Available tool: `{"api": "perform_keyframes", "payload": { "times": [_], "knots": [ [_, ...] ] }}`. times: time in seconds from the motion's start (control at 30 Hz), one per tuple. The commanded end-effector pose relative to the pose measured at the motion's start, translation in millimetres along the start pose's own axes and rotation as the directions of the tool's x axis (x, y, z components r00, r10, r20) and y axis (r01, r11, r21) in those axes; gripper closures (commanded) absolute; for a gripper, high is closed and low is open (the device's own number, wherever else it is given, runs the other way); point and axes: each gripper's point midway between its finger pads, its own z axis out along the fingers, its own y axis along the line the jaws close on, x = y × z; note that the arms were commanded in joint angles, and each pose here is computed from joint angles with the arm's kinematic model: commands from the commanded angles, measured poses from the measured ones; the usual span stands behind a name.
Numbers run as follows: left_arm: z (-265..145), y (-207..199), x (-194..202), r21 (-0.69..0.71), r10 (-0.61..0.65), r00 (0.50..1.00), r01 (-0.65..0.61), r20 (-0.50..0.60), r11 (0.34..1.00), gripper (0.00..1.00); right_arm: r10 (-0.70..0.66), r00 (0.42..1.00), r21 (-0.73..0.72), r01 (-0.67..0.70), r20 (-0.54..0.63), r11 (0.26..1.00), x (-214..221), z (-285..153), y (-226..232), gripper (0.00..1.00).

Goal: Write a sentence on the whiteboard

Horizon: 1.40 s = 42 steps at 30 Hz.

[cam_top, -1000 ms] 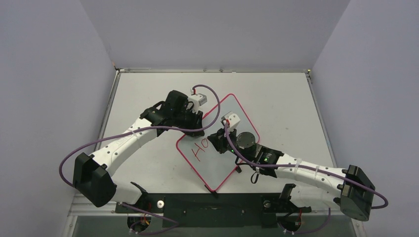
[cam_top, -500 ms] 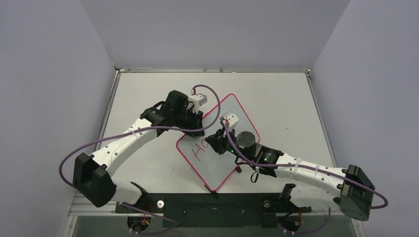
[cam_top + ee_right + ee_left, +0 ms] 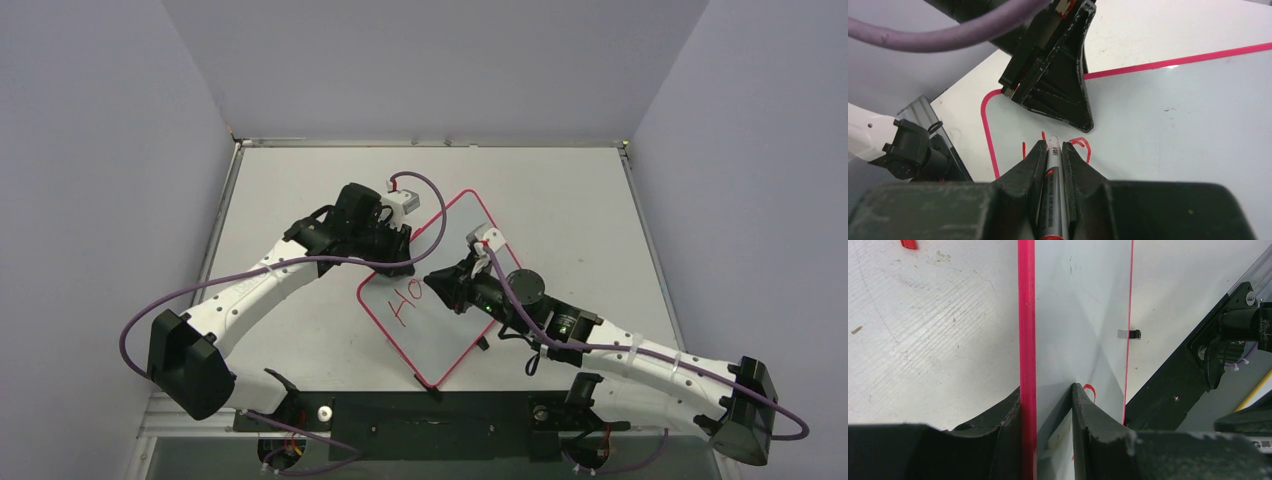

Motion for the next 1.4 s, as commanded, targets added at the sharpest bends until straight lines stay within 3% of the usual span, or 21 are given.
{"api": "perform_keyframes", "payload": {
  "times": [0.0,0.33,1.37],
  "knots": [
    [3,46,22,-0.206,0.127,0.987,-0.144,-0.094,0.968,1.00,-0.016,0.998,0.092,0.011,0.056,0.996,-26,-1,-13,1.00],
    [1,45,21,-0.212,0.135,0.987,-0.150,-0.087,0.966,1.00,-0.013,0.999,0.198,0.003,0.049,0.980,-25,0,-48,1.00],
    [2,47,22,-0.223,0.131,0.987,-0.150,-0.096,0.963,1.00,-0.021,1.000,0.118,0.023,-0.022,0.993,-12,33,-39,1.00]
  ]
}}
